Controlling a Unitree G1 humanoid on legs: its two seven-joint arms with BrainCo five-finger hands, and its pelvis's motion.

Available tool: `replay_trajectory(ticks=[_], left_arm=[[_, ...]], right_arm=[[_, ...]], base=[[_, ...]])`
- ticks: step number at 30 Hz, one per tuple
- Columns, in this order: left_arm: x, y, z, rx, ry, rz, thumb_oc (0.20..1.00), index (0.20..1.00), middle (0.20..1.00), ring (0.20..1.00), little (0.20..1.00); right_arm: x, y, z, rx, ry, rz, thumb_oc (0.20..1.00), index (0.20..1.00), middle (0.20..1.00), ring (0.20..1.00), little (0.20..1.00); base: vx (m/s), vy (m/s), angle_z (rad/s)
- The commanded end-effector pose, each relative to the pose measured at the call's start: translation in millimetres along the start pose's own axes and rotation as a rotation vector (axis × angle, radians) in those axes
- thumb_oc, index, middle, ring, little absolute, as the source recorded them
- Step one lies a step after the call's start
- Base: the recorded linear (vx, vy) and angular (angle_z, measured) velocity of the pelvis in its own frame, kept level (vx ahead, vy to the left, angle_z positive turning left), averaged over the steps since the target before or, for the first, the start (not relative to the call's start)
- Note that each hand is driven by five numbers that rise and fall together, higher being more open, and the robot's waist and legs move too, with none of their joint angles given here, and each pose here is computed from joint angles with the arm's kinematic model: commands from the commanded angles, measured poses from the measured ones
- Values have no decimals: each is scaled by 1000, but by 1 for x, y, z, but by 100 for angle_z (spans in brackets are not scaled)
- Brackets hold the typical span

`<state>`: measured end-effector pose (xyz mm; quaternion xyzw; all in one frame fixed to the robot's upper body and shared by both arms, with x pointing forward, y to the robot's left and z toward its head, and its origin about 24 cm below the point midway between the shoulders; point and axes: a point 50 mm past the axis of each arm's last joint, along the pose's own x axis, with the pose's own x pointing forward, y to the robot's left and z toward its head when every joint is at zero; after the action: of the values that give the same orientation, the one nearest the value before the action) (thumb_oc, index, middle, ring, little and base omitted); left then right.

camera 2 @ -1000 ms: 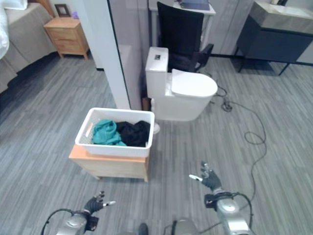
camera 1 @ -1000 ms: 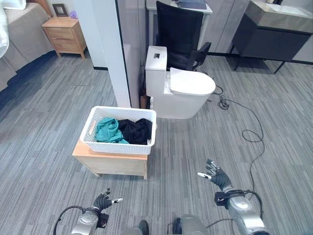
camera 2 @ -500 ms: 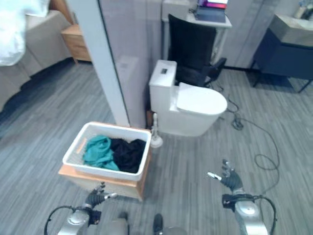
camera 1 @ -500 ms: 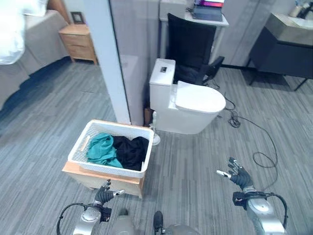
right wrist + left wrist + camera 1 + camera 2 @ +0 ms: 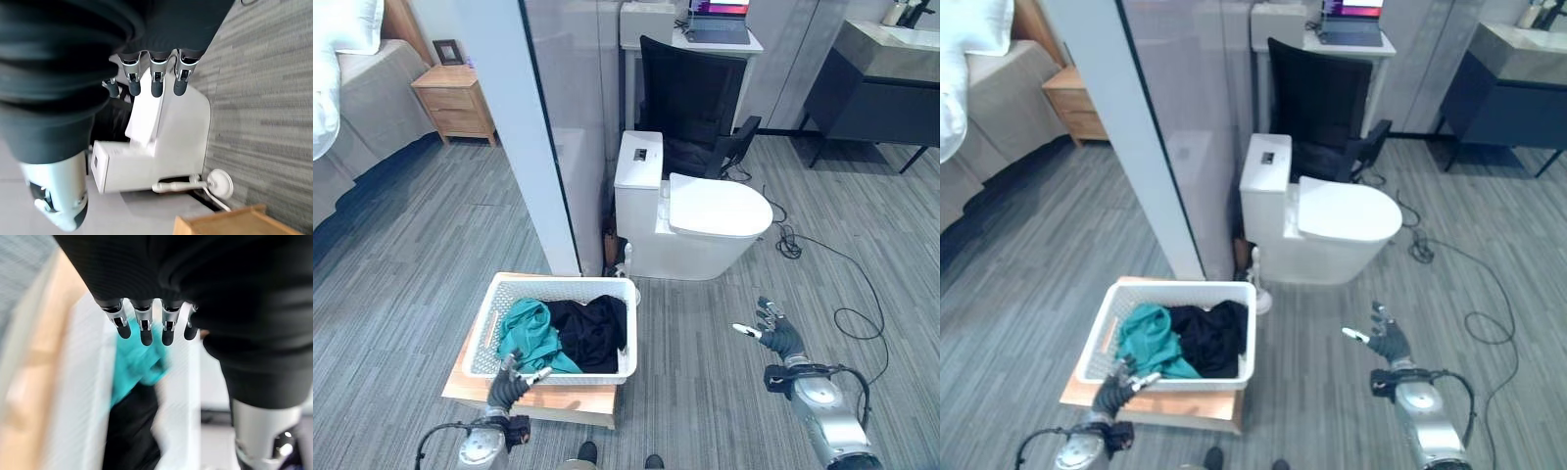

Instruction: Grab the laundry basket,head to the washer,open it,put in the laundry and shut it.

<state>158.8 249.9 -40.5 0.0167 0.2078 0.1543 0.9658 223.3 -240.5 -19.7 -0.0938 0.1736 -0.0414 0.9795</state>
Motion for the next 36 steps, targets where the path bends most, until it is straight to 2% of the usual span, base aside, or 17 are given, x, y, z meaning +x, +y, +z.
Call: replay_trajectory(ticks=[1,5,10,15,17,18,19,25,32,36], left_arm=[[-7,30,20,8,-94,104,1000,1000,1000,1000,1000],[-23,59,30,97,-127,175,1000,1000,1000,1000,1000],[-24,71,31,176,-99,178,1000,1000,1000,1000,1000],[-7,71,42,283,-103,141,1000,1000,1000,1000,1000],[25,65,70,409,-161,151,1000,1000,1000,1000,1000],[26,64,71,409,-165,151,1000,1000,1000,1000,1000],[47,54,99,466,-230,145,1000,1000,1000,1000,1000],[79,33,154,461,-342,144,1000,1000,1000,1000,1000],[95,23,182,376,-362,157,1000,1000,1000,1000,1000],[91,44,182,319,-361,243,1000,1000,1000,1000,1000]], right_arm=[[-6,-12,3,-70,-16,-13,1000,1000,1000,1000,1000],[-13,-21,-5,-91,29,-12,1000,1000,1000,1000,1000],[-11,-27,-6,-126,59,-25,1000,1000,1000,1000,1000],[-4,-31,2,-185,58,-33,1000,1000,1000,1000,1000],[9,-28,25,-226,-4,-26,1000,1000,1000,1000,1000],[10,-28,26,-225,-7,-29,1000,1000,1000,1000,1000],[21,-20,47,-199,-78,-23,1000,1000,1000,1000,1000],[39,10,94,-129,-228,49,1000,1000,1000,1000,1000],[47,45,119,-117,-297,134,1000,1000,1000,1000,1000],[43,59,114,-114,-291,196,1000,1000,1000,1000,1000]], base=[[64,15,-11],[47,-2,-3],[42,7,7],[19,26,11],[-19,54,20],[-96,63,34],[-177,70,26],[-174,52,4],[-120,38,-2],[-44,35,-5]])
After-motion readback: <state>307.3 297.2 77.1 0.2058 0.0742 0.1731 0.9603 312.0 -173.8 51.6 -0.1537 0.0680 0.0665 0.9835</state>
